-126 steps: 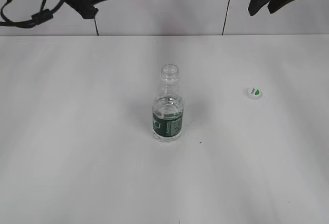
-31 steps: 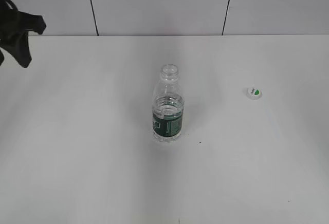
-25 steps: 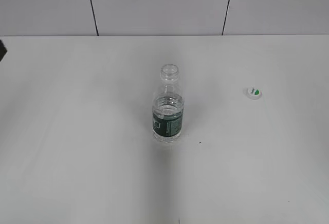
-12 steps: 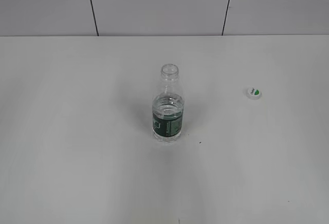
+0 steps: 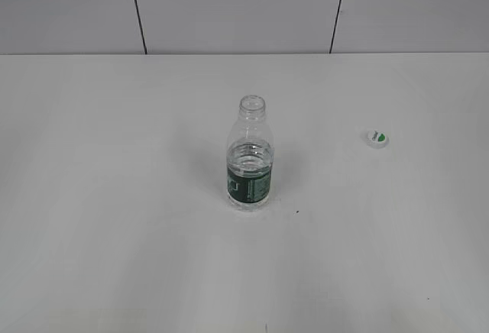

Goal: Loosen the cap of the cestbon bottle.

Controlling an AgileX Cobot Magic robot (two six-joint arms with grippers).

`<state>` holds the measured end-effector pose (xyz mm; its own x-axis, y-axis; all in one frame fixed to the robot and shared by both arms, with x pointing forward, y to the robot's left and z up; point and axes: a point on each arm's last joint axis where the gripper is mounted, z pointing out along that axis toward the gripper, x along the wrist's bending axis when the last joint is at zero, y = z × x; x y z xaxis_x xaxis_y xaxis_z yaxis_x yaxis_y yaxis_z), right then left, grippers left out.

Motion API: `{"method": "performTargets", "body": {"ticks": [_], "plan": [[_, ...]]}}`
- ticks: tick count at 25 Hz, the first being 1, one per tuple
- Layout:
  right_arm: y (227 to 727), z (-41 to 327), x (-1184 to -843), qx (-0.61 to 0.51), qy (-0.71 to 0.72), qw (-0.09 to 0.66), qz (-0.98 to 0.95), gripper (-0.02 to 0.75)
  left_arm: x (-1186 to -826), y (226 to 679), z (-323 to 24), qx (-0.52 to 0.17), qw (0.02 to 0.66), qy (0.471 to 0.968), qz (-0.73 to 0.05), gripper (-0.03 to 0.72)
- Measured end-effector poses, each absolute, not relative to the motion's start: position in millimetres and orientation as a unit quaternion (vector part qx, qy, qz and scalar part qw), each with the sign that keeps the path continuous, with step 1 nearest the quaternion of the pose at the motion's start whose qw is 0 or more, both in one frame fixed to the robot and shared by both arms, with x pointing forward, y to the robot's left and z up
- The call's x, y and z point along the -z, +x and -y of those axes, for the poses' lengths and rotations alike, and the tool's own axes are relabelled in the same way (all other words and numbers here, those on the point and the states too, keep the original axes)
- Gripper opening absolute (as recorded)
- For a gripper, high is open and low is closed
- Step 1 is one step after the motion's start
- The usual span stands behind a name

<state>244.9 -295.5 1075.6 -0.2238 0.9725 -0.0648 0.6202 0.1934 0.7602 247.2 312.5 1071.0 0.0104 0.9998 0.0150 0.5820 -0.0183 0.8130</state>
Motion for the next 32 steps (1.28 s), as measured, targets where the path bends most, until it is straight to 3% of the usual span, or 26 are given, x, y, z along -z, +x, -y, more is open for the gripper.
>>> {"method": "performTargets", "body": {"ticks": [11, 18, 32], "plan": [[225.7, 298.6, -1056.4, -0.366, 0.517, 0.352, -0.689, 0.414, -1060.9, 225.9, -314.7, -0.358, 0.376, 0.608, -0.601, 0.298], [228.7, 298.2, -1054.5, -0.372, 0.514, 0.358, -0.685, 0.412, -1056.9, 231.1, -309.7, -0.350, 0.395, 0.614, -0.587, 0.251], [229.2, 298.4, -1054.2, -0.370, 0.517, 0.361, -0.683, 0.412, -1057.3, 231.2, -309.0, -0.349, 0.398, 0.613, -0.586, 0.245]]}}
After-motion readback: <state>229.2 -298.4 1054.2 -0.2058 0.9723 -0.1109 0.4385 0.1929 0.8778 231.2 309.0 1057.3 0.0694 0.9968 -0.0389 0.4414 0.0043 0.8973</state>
